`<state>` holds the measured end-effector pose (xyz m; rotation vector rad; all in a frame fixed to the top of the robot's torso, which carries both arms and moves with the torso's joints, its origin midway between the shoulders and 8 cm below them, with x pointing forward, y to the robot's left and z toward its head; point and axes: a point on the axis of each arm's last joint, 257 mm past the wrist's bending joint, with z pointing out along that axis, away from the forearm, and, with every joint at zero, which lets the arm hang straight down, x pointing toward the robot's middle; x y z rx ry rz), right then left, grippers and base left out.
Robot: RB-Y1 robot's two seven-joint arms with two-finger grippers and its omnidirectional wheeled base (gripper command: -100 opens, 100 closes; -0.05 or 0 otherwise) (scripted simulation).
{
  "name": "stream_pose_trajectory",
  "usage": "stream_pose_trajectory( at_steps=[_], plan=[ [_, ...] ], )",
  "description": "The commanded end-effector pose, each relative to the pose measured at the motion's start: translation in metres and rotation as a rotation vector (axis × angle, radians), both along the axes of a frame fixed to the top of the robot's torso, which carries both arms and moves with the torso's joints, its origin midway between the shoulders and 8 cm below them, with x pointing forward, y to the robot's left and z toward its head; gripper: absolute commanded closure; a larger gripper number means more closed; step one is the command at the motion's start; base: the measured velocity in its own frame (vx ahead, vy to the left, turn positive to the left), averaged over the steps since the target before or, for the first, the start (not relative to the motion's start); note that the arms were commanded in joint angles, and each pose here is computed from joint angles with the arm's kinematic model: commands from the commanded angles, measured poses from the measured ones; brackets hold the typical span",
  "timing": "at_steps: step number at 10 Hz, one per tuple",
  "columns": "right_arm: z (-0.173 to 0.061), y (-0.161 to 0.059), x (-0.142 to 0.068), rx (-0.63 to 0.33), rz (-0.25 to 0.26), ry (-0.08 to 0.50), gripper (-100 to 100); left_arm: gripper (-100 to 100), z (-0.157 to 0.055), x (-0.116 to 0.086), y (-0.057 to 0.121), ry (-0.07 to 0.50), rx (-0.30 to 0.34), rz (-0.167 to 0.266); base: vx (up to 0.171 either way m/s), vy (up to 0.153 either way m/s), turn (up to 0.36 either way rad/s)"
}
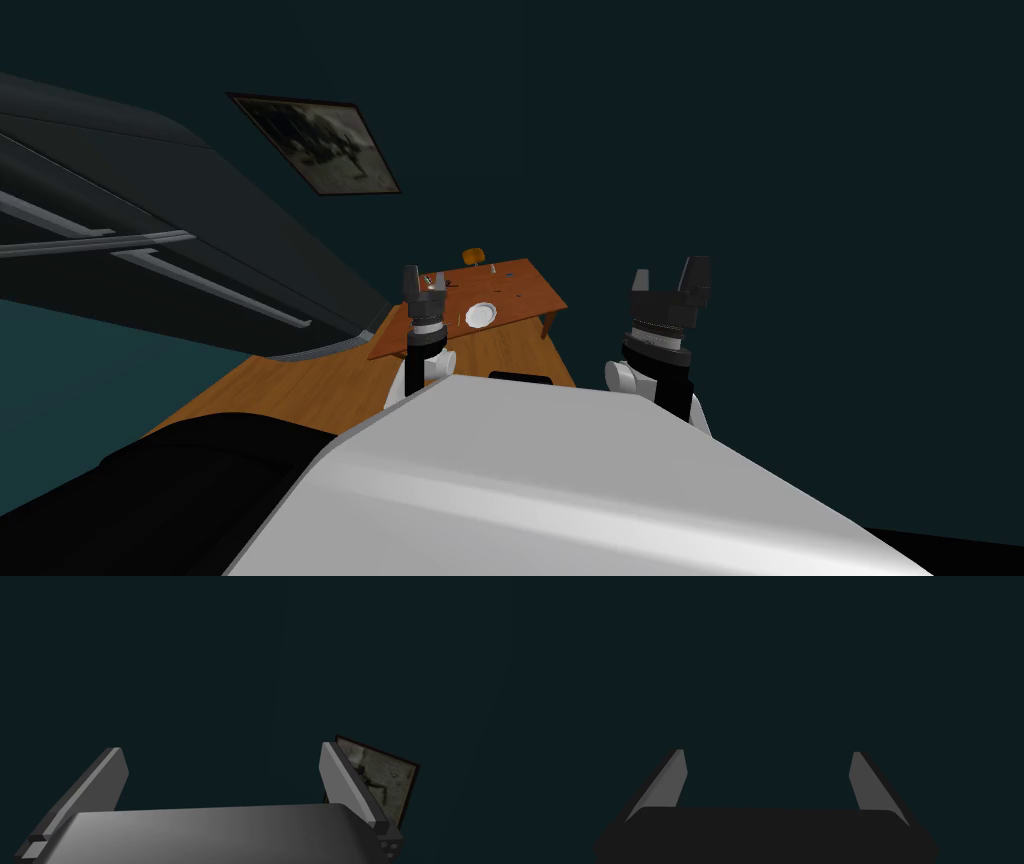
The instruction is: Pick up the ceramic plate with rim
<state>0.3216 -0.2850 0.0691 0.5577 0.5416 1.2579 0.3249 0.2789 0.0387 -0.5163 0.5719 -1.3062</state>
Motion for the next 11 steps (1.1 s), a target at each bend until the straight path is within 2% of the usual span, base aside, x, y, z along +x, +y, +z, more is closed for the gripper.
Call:
stream_pose_trajectory(
  at_steps=[1, 4, 8, 10, 11],
  plan=[
    [0.0, 0.0, 0.0, 0.0, 0.0, 0.0, 0, -100, -0.012, 0.008, -0.003, 0.031, 0.021, -0.017, 0.001, 0.0, -0.03],
    [0.0, 0.0, 0.0, 0.0, 0.0, 0.0, 0, -100, -0.039, 0.022, -0.007, 0.097, 0.039, -0.04, -0.005, -0.001, -0.042],
    [0.0, 0.0, 0.0, 0.0, 0.0, 0.0, 0, -100, -0.101, 0.046, -0.012, 0.234, 0.044, -0.068, -0.025, -0.001, -0.065],
    [0.0, 0.0, 0.0, 0.0, 0.0, 0.0, 0, -100, -0.12, 0.052, -0.013, 0.274, 0.043, -0.075, -0.026, -0.003, -0.059],
    [0.0, 0.0, 0.0, 0.0, 0.0, 0.0, 0, -100, -0.136, 0.056, -0.015, 0.308, 0.043, -0.082, -0.018, 0.001, -0.049]
  ],
)
